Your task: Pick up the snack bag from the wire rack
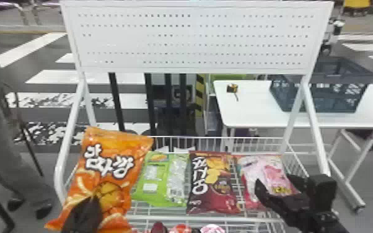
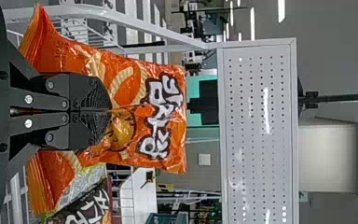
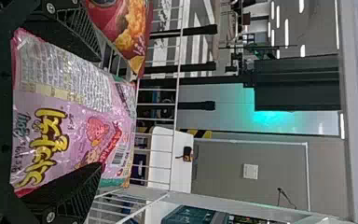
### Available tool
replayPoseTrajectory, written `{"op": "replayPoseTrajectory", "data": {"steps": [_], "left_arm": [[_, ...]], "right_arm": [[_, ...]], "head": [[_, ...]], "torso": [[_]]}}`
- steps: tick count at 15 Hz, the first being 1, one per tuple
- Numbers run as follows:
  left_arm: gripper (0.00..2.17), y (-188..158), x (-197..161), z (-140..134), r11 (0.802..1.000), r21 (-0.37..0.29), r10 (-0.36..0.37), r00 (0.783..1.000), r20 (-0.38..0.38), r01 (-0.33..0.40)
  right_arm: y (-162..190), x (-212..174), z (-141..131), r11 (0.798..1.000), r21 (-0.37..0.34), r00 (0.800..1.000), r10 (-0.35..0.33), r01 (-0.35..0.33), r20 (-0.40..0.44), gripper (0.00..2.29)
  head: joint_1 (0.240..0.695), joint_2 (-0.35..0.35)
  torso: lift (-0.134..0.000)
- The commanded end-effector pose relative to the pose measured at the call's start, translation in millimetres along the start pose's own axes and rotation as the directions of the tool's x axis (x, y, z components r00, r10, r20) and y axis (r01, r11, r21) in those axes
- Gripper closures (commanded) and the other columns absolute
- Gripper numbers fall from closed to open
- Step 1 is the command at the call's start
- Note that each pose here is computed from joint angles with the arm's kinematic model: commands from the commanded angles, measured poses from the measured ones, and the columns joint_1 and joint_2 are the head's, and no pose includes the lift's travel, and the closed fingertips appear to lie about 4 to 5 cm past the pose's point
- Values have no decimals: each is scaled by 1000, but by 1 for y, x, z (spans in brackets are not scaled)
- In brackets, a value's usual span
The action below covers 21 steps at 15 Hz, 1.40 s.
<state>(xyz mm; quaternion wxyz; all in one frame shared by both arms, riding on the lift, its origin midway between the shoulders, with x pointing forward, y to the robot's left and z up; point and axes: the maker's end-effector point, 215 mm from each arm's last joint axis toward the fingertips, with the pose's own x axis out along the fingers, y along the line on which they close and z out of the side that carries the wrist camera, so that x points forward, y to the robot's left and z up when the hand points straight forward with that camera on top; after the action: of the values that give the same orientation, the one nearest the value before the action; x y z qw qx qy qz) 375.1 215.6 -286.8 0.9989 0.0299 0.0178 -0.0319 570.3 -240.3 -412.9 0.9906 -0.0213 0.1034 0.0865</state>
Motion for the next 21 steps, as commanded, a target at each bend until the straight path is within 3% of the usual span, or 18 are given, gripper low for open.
{"op": "replayPoseTrajectory", "data": {"steps": [1,3,4,5,6,8,15,18,21], "left_arm": [[2020,0,1,-2,1000,1,1,1000,-3,-1],[2020,0,2,-4,1000,2,1,1000,-4,-1],[2020,1,3,-2,1000,2,0,1000,0,0],[2020,-1,4,-3,1000,0,-2,1000,-2,2],[2020,-1,5,-2,1000,1,-4,1000,1,4],[2020,-2,5,-2,1000,1,-6,1000,1,6],[2020,-3,4,-4,1000,0,-12,1000,-4,12],[2020,-5,4,-3,1000,-2,-18,1000,-1,18],[2020,-5,4,-2,1000,-4,-16,1000,2,16]], "right_arm": [[-11,14,-13,1000,-8,998,-17,17,-53,174],[-10,13,-27,1000,-6,995,-17,16,-98,691],[-12,11,-31,1000,-1,993,-19,19,-114,1062],[-11,9,-34,1000,6,991,-20,21,-133,1625],[-11,9,-32,1000,15,990,-20,22,-138,2020],[-10,8,-31,1000,16,989,-22,24,-147,2138],[-11,-4,-9,999,3,994,-43,44,-101,2138],[12,-37,37,1000,22,1000,-7,7,11,2135],[48,-91,79,998,38,989,43,-49,140,2135]], "head": [[499,0],[499,0],[499,0],[499,0],[499,0],[499,0],[499,0],[499,0],[499,0]], "torso": [[0],[0],[0],[0],[0],[0],[0],[0],[0]]}}
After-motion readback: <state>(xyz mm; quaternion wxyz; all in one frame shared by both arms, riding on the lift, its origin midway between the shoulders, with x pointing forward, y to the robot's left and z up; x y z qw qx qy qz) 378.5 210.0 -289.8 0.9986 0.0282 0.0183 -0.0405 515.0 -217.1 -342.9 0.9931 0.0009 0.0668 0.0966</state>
